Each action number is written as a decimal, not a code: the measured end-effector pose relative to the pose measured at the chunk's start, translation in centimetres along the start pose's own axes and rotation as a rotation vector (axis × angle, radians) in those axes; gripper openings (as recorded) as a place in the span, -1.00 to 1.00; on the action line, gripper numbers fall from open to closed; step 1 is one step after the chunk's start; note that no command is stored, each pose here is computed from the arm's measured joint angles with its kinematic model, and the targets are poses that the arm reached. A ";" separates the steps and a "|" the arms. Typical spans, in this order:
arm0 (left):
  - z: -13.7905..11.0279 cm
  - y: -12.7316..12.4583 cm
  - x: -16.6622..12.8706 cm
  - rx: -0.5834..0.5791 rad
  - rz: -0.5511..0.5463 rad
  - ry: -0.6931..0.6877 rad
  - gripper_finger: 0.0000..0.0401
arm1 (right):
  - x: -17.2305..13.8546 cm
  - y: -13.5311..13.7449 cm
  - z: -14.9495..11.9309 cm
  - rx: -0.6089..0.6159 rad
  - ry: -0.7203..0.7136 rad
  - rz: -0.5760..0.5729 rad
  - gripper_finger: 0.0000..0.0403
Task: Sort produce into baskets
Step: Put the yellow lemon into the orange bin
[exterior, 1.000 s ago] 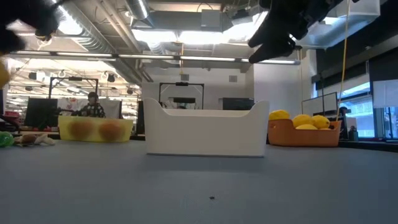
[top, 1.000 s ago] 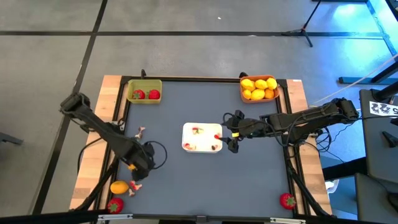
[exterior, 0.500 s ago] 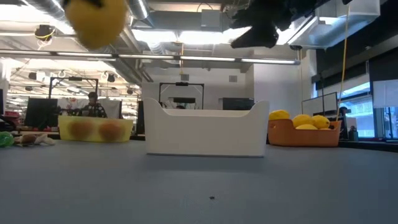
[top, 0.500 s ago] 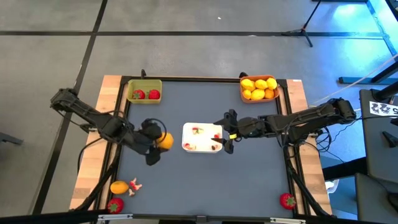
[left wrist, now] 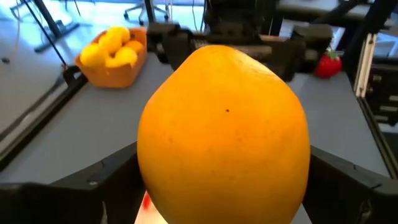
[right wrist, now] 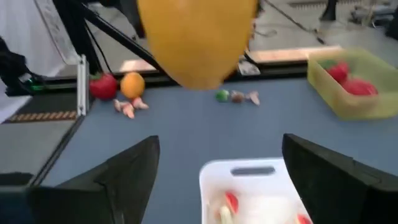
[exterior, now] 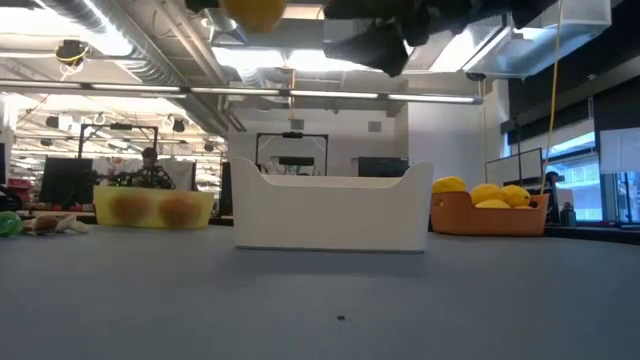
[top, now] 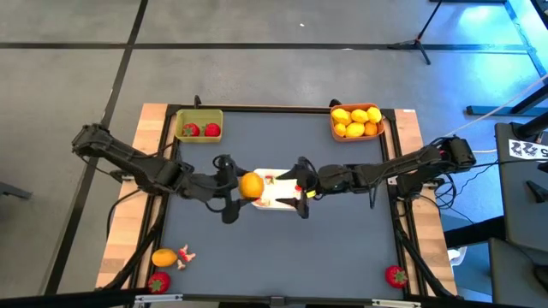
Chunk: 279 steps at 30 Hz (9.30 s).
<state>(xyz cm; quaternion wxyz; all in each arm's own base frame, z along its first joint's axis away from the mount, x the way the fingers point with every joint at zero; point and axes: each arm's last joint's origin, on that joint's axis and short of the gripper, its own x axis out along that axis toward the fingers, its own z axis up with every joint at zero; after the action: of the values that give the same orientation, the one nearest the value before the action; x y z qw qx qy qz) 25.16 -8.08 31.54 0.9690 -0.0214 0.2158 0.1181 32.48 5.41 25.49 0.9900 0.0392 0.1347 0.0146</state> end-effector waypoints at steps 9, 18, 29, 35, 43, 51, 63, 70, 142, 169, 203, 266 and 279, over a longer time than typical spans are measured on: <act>1.1 -0.3 2.7 -0.017 0.009 -0.122 0.72 | 1.4 0.2 0.1 -0.010 -0.123 0.032 0.66; 1.0 -0.5 5.0 -0.048 0.005 -0.156 0.73 | 1.5 0.3 0.5 -0.026 -0.191 0.055 0.66; 1.1 -0.4 5.2 -0.061 0.010 -0.165 0.73 | 1.5 0.4 0.7 -0.047 -0.214 0.078 0.25; 1.0 -0.4 5.2 -0.063 0.007 -0.158 0.73 | 1.5 0.4 0.6 -0.050 -0.199 0.066 0.27; 1.3 -0.3 4.9 -0.062 0.002 -0.170 0.73 | 1.2 0.3 0.9 -0.053 -0.193 0.040 0.27; 1.4 0.0 5.1 -0.076 0.008 -0.175 0.73 | 0.5 0.2 1.3 -0.058 -0.173 -0.008 0.29; 1.6 -0.1 5.0 -0.076 0.002 -0.191 0.73 | 0.1 0.1 1.5 -0.058 -0.173 -0.037 0.30; 1.6 0.2 5.1 -0.074 -0.008 -0.183 0.73 | 0.1 0.0 1.5 -0.055 -0.168 -0.038 0.31; -1.9 2.5 2.1 -0.024 0.088 0.228 0.90 | -16.7 -21.8 -6.2 0.590 0.959 -1.231 0.32; -1.9 2.5 2.1 -0.021 0.088 0.229 0.90 | -16.1 -23.7 -8.6 0.534 1.134 -1.330 0.64; -1.6 2.8 2.3 -0.016 0.091 0.206 0.90 | -16.7 -23.3 -8.3 0.503 1.161 -1.375 0.64; -2.1 2.1 1.8 -0.056 0.060 0.248 0.90 | -10.6 -6.4 -0.8 0.232 0.639 -0.708 0.64; -6.5 -1.4 -1.8 -0.221 -0.029 0.657 0.90 | -9.3 -1.4 -0.3 0.147 0.508 -0.495 0.64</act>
<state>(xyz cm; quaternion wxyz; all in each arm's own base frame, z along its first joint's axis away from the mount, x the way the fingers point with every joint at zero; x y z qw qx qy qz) 21.20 -10.44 26.47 0.8411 -0.1663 0.5019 0.1139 23.46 3.68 27.56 0.8932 0.0716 0.3823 -0.2258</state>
